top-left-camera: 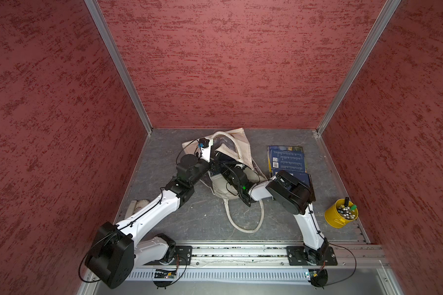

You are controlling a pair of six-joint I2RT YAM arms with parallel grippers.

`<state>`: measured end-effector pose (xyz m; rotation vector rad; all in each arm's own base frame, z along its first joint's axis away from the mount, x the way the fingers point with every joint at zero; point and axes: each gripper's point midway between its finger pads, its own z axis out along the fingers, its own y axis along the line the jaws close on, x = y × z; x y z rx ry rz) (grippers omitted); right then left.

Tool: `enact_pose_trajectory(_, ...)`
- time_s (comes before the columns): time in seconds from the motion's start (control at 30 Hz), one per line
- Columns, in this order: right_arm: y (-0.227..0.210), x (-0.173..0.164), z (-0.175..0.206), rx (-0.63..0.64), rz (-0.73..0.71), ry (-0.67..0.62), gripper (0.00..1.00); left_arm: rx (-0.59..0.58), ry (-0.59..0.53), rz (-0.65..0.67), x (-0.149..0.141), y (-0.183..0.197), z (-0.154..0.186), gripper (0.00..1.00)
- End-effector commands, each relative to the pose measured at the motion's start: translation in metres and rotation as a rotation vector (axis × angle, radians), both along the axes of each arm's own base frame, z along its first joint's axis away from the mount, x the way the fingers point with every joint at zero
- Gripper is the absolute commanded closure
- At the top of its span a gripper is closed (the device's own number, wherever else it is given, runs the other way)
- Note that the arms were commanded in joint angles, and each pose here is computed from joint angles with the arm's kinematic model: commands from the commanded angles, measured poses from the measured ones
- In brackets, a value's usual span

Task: Take out the books from the canvas bag
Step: Pick up the book from the canvas bag.

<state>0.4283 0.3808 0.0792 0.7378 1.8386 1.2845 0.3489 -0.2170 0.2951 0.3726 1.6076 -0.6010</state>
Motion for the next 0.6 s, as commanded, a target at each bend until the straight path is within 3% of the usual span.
enact_pose_trajectory(0.0,0.007,0.011,0.017,0.07,-0.003,-0.043,0.74,-0.07,-0.106,-0.06,-0.008,-0.009,0.038,1.0)
enact_pose_trajectory(0.07,0.008,0.013,0.017,0.077,0.001,-0.036,0.81,-0.07,-0.106,-0.058,-0.008,-0.009,0.037,1.0)
enact_pose_trajectory(0.13,0.006,0.012,0.018,0.084,-0.001,-0.029,0.95,-0.069,-0.111,-0.054,-0.008,-0.007,0.039,1.0)
enact_pose_trajectory(0.2,0.003,0.009,0.017,0.091,-0.008,-0.013,1.0,-0.072,-0.111,-0.047,-0.008,-0.006,0.039,1.0)
enact_pose_trajectory(0.4,-0.01,-0.01,0.032,0.094,0.015,-0.006,1.0,-0.084,-0.107,-0.005,-0.003,0.001,0.041,1.0)
enact_pose_trajectory(0.57,-0.019,-0.026,0.037,-0.025,0.063,0.06,1.0,-0.086,-0.106,0.041,0.002,0.007,0.044,1.0)
